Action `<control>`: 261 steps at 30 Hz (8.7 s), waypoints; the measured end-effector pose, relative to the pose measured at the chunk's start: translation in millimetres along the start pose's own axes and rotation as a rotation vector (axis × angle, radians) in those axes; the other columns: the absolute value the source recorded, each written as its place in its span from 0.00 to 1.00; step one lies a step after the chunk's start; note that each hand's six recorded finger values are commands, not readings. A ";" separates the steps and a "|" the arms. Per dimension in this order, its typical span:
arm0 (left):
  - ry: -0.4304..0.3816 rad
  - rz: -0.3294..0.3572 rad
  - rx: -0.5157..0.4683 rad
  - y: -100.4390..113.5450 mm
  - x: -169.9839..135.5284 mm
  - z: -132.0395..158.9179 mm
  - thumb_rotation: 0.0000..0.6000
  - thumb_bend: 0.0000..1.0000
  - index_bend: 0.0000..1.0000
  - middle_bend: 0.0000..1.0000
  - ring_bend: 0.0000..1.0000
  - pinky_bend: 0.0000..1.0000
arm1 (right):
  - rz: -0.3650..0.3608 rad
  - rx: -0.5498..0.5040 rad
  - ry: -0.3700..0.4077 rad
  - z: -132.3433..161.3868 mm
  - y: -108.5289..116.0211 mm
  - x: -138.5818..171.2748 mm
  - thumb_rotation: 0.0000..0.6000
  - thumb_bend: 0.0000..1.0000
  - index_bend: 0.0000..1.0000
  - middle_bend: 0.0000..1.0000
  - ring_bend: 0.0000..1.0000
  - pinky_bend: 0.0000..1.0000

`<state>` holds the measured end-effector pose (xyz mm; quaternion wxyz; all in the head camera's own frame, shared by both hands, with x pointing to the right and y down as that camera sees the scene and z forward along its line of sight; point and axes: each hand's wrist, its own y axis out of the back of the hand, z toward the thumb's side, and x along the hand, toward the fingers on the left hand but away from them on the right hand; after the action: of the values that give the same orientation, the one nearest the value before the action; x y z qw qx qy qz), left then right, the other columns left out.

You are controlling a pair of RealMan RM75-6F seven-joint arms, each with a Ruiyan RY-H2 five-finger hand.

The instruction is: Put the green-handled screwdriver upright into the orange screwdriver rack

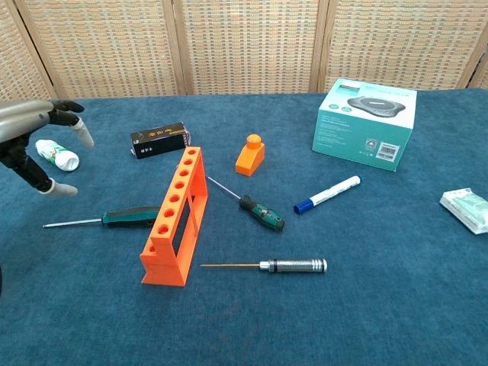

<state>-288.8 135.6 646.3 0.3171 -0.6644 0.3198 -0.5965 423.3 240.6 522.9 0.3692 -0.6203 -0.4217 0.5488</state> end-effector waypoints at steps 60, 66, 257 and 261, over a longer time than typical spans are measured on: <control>0.039 -0.117 0.052 -73.7 44.9 68.6 1.00 0.30 0.47 0.00 0.00 0.00 | -0.006 -0.046 0.003 -4.5 5.4 0.7 1.00 0.26 0.00 0.00 0.00 0.00; 0.041 -0.119 0.051 -75.5 45.1 69.4 1.00 0.32 0.52 0.00 0.00 0.00 | -0.008 -0.046 0.004 -4.5 5.7 1.0 1.00 0.26 0.00 0.00 0.00 0.00; -0.186 0.057 -0.631 65.0 -40.3 36.4 1.00 0.36 0.28 0.00 0.00 0.00 | 0.005 -0.024 0.006 -1.7 0.5 0.1 1.00 0.26 0.00 0.00 0.00 0.00; -0.152 0.141 -0.495 66.9 -54.8 8.8 1.00 0.36 0.24 0.00 0.00 0.00 | 0.005 -0.016 0.007 -0.8 -0.1 0.1 1.00 0.26 0.00 0.00 0.00 0.00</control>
<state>-287.8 140.2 559.4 0.2088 -0.7407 0.4768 -0.4247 424.0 240.7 523.1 0.3644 -0.6260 -0.4232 0.5443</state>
